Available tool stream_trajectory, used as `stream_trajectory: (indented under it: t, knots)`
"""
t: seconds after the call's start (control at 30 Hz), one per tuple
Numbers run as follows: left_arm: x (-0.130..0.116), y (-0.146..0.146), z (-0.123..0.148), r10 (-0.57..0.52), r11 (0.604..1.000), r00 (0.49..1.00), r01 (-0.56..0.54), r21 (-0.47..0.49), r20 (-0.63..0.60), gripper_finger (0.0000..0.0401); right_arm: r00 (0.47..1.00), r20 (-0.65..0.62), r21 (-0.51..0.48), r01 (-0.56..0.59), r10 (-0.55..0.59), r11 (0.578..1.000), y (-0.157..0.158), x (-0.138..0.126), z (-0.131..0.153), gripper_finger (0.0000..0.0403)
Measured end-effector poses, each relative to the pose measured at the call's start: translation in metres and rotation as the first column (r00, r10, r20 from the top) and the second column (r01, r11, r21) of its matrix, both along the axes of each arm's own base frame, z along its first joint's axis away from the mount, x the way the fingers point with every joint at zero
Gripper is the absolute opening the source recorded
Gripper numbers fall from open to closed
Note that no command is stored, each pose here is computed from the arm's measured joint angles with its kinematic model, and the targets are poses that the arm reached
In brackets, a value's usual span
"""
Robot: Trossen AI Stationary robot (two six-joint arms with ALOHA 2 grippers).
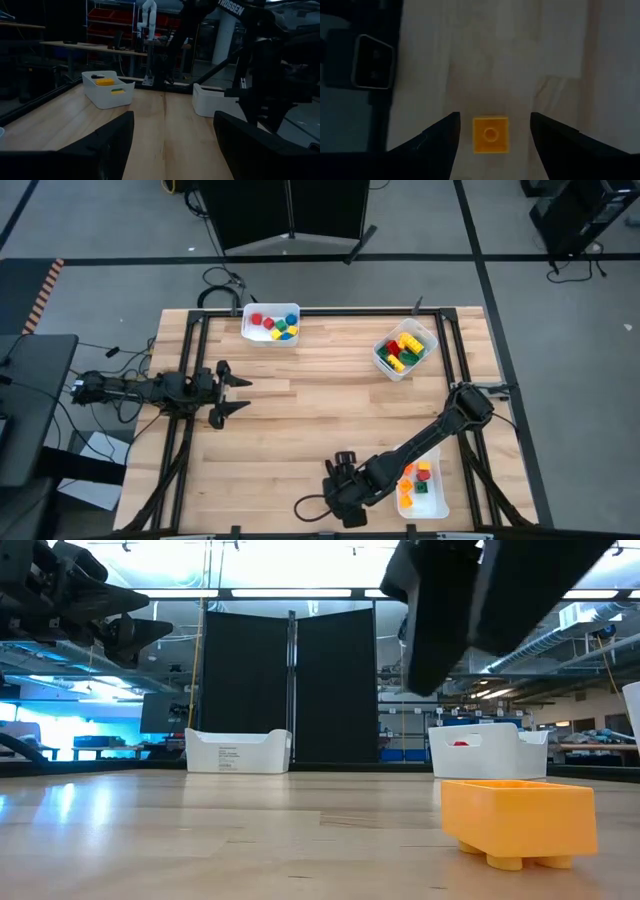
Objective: Sort blocks by size
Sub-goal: Put the yellow 4 stud gamepiece into the bottom white bin
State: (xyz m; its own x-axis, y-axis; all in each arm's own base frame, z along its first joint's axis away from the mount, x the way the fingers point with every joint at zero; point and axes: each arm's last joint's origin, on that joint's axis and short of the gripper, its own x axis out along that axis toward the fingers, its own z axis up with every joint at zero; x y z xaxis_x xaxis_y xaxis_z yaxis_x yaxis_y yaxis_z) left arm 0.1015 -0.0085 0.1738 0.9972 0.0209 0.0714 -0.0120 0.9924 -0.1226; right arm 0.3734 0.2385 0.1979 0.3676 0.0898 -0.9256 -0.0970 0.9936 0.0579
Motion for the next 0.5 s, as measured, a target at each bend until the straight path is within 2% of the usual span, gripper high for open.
stream_trajectory:
  t: [0.5]
  knots:
    - [0.000, 0.000, 0.000, 0.000, 1.000, 1.000, 0.000, 0.000, -0.001, 0.0282, 0.999, -0.045, 0.035, 0.027, -0.025, 0.999, -0.006, -0.008, -0.034, 0.0249]
